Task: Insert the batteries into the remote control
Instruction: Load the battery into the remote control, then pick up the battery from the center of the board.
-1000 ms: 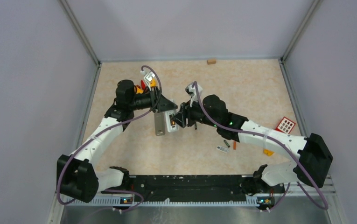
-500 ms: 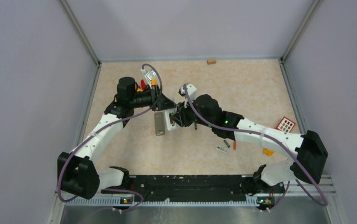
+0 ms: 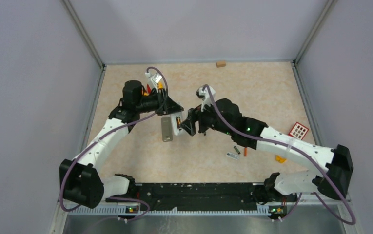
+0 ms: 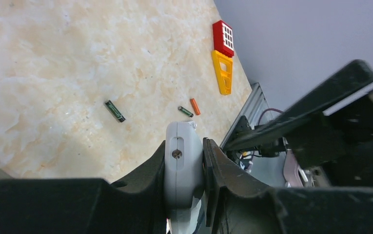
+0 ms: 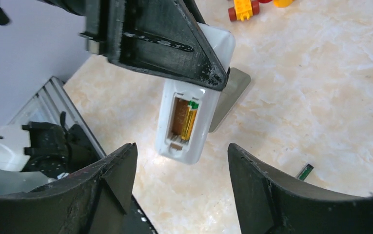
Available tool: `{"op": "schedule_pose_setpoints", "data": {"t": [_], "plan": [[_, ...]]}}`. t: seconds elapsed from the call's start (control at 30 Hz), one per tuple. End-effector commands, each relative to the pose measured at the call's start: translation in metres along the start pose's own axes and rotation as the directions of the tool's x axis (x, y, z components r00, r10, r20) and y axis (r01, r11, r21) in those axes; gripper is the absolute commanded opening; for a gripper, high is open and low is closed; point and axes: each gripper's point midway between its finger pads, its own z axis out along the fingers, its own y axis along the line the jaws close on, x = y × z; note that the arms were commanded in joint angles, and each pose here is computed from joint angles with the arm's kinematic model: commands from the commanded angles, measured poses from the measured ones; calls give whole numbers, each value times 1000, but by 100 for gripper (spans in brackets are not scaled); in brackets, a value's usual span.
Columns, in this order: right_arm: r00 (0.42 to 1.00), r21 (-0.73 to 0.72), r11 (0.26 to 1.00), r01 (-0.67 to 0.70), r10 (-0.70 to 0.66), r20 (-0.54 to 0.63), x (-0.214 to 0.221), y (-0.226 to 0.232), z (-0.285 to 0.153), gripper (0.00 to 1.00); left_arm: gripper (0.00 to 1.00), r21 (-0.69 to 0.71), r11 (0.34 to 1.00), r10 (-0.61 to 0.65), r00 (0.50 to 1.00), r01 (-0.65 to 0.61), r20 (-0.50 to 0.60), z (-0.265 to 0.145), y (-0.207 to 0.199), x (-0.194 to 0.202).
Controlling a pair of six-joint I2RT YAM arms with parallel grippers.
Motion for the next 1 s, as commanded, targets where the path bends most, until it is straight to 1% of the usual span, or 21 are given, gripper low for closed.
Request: {"op": "schedule_pose_setpoints", "data": {"t": [0.0,0.03,0.1,0.2,0.3,0.4,0.43,0.47,0.5,0.57,0.7,0.83,0.97], "plan": [[988,33,992,-122,118,96,-24,0,-37,70,0,-21,997,79,991,-77,104,-4,-5,-22],[986,70,987,-147,140,94,-21,-8,-42,70,0,-25,997,79,989,-76,124,-4,-3,-23],[980,177,964,-196,191,47,-1,-31,-45,70,0,-13,996,92,982,-91,167,-5,-5,-27],[966,326,916,-235,257,-24,32,-64,-43,66,0,8,996,88,972,-92,216,-7,-7,-27],[954,439,874,-210,281,-103,62,-89,-36,60,0,24,994,96,955,-107,279,-10,-9,-30],[943,526,835,-162,288,-168,78,-110,-22,56,0,-21,995,100,936,-99,339,-13,-1,-36],[937,544,826,-147,293,-191,83,-115,-15,55,0,-76,994,95,928,-73,360,-14,10,-39],[932,565,815,-127,293,-214,87,-119,-8,54,0,-176,984,93,911,-23,402,-19,28,-47],[925,579,809,-106,293,-240,91,-123,-1,54,0,-234,972,96,903,5,418,-22,38,-50],[912,607,793,-63,292,-287,102,-131,15,54,0,-312,950,120,881,32,457,-31,51,-55],[891,641,767,-13,300,-340,113,-141,33,52,0,-363,929,132,857,68,498,-41,61,-59],[870,656,755,5,320,-375,126,-147,48,44,0,-378,923,144,842,76,519,-45,63,-60],[854,683,731,8,350,-385,138,-157,53,37,0,-374,924,140,844,77,518,-45,64,-58]]}}
